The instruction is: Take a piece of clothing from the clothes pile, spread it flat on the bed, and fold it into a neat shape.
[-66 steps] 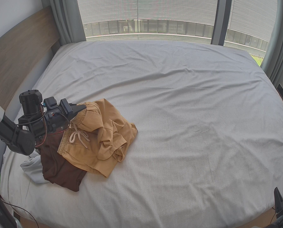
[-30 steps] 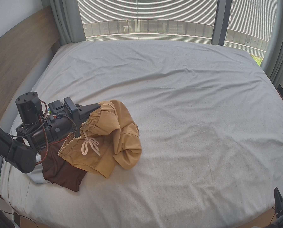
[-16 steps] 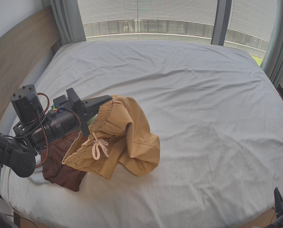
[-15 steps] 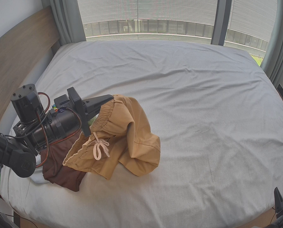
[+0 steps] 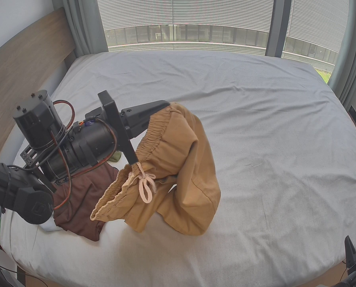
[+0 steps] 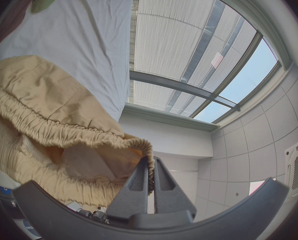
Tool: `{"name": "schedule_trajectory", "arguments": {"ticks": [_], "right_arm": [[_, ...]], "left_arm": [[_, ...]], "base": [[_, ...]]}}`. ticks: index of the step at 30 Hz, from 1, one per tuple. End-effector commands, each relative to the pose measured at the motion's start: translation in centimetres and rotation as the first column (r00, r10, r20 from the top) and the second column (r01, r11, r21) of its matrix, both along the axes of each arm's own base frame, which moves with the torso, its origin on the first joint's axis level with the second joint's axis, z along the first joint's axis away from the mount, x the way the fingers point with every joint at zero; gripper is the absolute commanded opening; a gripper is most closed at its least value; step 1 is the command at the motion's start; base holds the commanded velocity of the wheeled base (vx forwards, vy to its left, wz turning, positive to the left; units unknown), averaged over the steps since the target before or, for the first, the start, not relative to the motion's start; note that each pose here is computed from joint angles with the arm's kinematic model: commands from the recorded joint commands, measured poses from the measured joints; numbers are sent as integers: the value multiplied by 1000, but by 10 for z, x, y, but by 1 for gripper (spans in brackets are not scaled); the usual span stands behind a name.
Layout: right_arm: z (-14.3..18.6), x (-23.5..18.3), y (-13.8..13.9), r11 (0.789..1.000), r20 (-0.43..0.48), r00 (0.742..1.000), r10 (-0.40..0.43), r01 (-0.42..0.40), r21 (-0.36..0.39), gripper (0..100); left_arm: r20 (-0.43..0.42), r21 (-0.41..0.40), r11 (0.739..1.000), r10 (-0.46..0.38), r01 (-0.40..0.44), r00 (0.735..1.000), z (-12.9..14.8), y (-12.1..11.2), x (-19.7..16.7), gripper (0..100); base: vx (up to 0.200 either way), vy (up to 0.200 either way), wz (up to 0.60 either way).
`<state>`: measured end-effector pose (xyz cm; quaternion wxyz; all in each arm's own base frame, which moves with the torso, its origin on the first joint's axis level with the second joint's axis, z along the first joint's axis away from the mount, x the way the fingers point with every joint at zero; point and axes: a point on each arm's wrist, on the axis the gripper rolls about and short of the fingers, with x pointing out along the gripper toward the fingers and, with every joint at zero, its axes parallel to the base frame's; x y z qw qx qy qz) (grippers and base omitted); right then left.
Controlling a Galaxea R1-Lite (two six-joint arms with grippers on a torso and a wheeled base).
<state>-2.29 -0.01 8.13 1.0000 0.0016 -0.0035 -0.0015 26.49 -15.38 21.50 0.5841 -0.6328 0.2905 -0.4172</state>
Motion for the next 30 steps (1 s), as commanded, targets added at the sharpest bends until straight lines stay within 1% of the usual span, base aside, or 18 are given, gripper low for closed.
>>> {"name": "schedule_trajectory", "arguments": {"ticks": [1, 7, 8, 11, 12, 13, 15, 18, 27, 30], "right_arm": [[-5, 1, 0, 1000, -10, 1000, 0, 0, 0, 100], [-5, 1, 0, 1000, -10, 1000, 1, -1, 0, 100], [-5, 1, 0, 1000, -10, 1000, 1, -1, 0, 100], [-5, 1, 0, 1000, -10, 1000, 0, 0, 0, 100], [-5, 1, 0, 1000, -10, 1000, 0, 0, 0, 100], [-5, 1, 0, 1000, -10, 1000, 0, 0, 0, 100], [-5, 1, 0, 1000, -10, 1000, 0, 0, 0, 100], [-5, 1, 0, 1000, -10, 1000, 0, 0, 0, 100], [-5, 1, 0, 1000, -10, 1000, 0, 0, 0, 100], [-5, 1, 0, 1000, -10, 1000, 0, 0, 0, 100]], "left_arm": [[20, -14, 998, -61, 62, 998, 6, -19, -7, 0], [44, -26, 993, -117, 118, 992, 12, -37, -13, 0], [44, -26, 993, -117, 118, 992, 12, -37, -13, 0], [36, -24, 991, -132, 133, 991, 6, -53, -11, 0], [36, -24, 991, -132, 133, 991, 6, -53, -11, 0], [31, -12, 990, -140, 140, 990, 0, -60, -7, 0], [41, 4, 990, -143, 143, 989, -6, -65, -3, 0], [48, 26, 988, -153, 152, 987, -12, -70, -1, 0], [70, 56, 965, -259, 256, 963, -12, -74, -2, 0], [75, 56, 962, -271, 267, 960, -17, -83, -4, 0]], "base": [[0, 0, 0], [0, 0, 0], [0, 0, 0], [0, 0, 0], [0, 0, 0], [0, 0, 0], [0, 0, 0], [0, 0, 0], [0, 0, 0], [0, 0, 0]]}}
